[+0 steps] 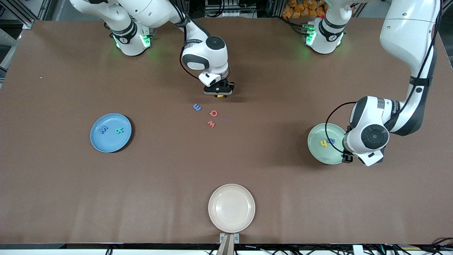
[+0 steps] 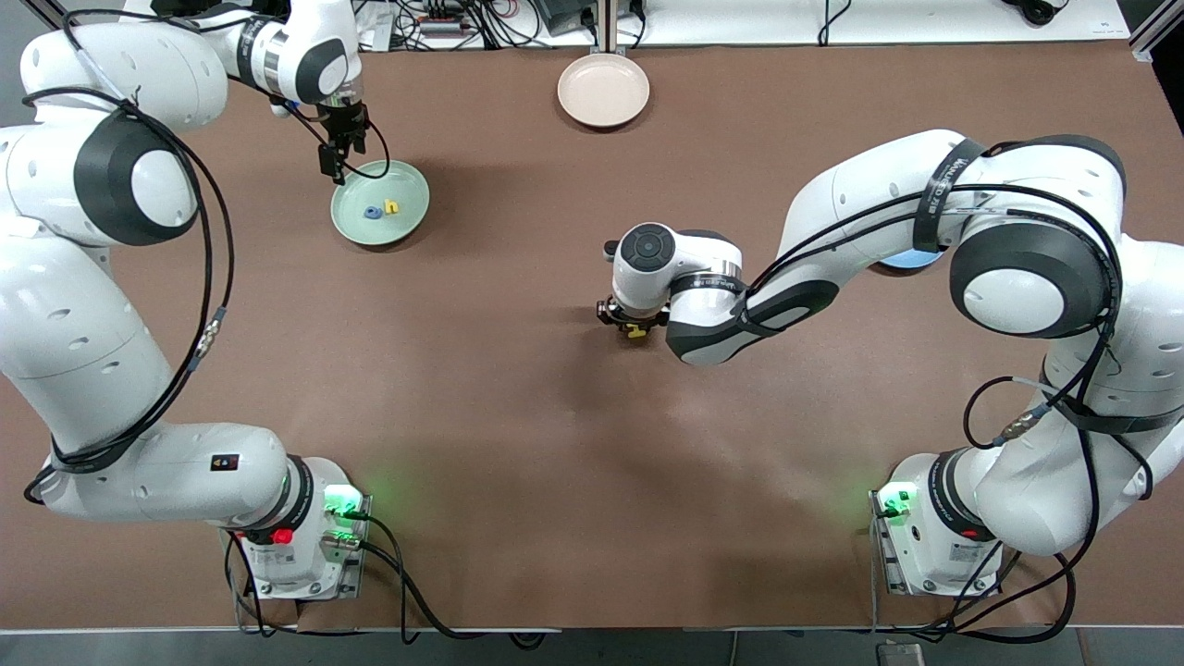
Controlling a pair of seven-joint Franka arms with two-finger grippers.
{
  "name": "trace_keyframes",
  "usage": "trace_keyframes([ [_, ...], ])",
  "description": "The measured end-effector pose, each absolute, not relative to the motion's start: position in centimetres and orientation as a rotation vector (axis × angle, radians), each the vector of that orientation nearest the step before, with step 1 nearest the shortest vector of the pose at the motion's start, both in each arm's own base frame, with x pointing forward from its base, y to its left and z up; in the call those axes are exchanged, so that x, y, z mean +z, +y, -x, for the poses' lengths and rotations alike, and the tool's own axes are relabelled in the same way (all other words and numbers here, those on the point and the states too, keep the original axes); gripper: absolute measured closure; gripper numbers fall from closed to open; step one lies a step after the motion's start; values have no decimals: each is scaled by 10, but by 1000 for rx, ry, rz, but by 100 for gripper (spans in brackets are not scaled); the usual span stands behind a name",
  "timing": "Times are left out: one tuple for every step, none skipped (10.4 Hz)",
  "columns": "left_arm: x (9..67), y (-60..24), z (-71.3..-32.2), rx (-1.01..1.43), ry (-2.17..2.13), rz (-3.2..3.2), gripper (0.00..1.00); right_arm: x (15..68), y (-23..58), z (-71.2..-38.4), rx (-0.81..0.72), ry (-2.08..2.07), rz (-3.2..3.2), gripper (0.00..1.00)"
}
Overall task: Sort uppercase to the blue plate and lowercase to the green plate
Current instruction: 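Release the a onto the green plate while the right gripper grasps the H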
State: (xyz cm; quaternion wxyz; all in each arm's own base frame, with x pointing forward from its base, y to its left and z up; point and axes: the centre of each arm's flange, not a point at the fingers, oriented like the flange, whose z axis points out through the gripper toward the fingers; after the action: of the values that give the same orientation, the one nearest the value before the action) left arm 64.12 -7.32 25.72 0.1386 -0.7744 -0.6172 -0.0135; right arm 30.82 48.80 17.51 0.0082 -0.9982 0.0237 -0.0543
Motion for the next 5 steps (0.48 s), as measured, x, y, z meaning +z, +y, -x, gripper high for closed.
trace_keyframes([
  [260, -74, -644, -49, -1790, 2246, 0, 175, 488, -308, -170, 74, 3120, 50],
  [263, -76, -646, -58, -1794, 2254, 0, 175, 488, -308, -170, 73, 3120, 51],
  [265, -78, -647, -64, -1796, 2261, 0, 176, 488, -308, -171, 73, 3120, 53],
  [266, -80, -648, -67, -1795, 2266, 0, 176, 488, -308, -171, 72, 3120, 53],
  [268, -81, -649, -70, -1795, 2270, 0, 176, 488, -308, -171, 71, 3120, 54],
])
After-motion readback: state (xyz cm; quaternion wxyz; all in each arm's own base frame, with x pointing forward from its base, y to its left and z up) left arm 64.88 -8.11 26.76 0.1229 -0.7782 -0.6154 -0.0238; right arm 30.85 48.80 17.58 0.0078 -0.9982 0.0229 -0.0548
